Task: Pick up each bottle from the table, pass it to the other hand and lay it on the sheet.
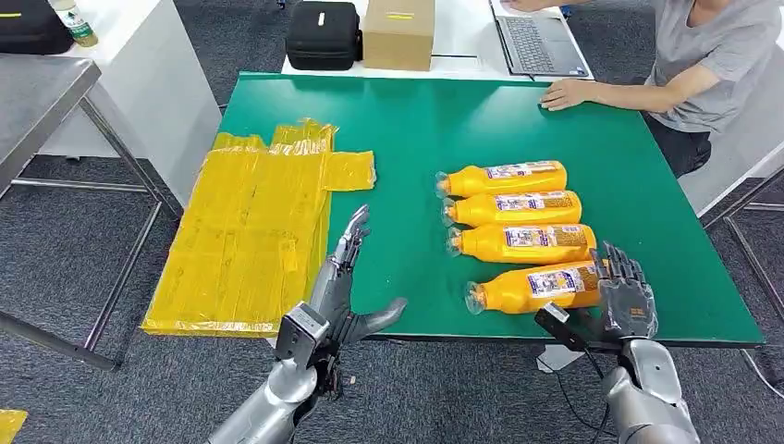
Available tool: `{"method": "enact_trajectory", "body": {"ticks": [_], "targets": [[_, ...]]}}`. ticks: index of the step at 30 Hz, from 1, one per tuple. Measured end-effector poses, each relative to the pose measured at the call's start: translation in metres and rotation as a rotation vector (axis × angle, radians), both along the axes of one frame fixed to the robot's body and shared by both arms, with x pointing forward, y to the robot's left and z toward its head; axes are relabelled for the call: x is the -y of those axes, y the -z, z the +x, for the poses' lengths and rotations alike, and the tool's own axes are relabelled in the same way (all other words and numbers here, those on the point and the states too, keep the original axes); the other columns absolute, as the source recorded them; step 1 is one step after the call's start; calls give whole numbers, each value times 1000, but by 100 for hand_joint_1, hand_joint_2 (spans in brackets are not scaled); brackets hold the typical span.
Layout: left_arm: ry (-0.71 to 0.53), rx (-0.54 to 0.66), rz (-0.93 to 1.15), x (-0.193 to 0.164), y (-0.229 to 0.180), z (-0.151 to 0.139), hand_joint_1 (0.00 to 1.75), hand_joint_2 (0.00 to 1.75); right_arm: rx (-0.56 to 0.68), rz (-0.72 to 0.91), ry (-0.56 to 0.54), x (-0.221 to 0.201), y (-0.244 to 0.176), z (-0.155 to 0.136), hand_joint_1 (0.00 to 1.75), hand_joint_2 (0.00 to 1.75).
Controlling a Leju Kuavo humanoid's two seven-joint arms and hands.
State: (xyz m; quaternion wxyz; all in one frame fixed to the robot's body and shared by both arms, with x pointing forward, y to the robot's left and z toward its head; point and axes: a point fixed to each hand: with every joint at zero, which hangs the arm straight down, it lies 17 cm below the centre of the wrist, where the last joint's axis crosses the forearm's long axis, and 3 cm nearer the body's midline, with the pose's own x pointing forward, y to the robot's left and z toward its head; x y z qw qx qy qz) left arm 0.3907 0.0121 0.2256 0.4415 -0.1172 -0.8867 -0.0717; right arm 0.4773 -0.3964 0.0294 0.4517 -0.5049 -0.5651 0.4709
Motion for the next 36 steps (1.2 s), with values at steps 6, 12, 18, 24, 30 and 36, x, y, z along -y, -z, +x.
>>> {"method": "enact_trajectory", "body": {"ticks": [6,12,18,24,30,36], "targets": [[-2,-2,0,-1,1,0,0,175,0,5,-15,-2,0,-1,0,175],[5,-10,6,0,6,-3,0,175,-21,-1,-143,-30,9,-5,0,175],[31,-22,-17,4,4,-4,0,175,-127,72,-92,-21,31,-2,0,175],[39,-25,-29,6,2,-4,0,175,-249,139,-30,-3,52,-5,0,175],[48,-25,-42,9,-1,-4,0,175,-322,167,5,9,61,-5,0,175],[54,-25,-46,10,-3,-4,0,175,-371,175,7,11,71,-11,175,175]]}}
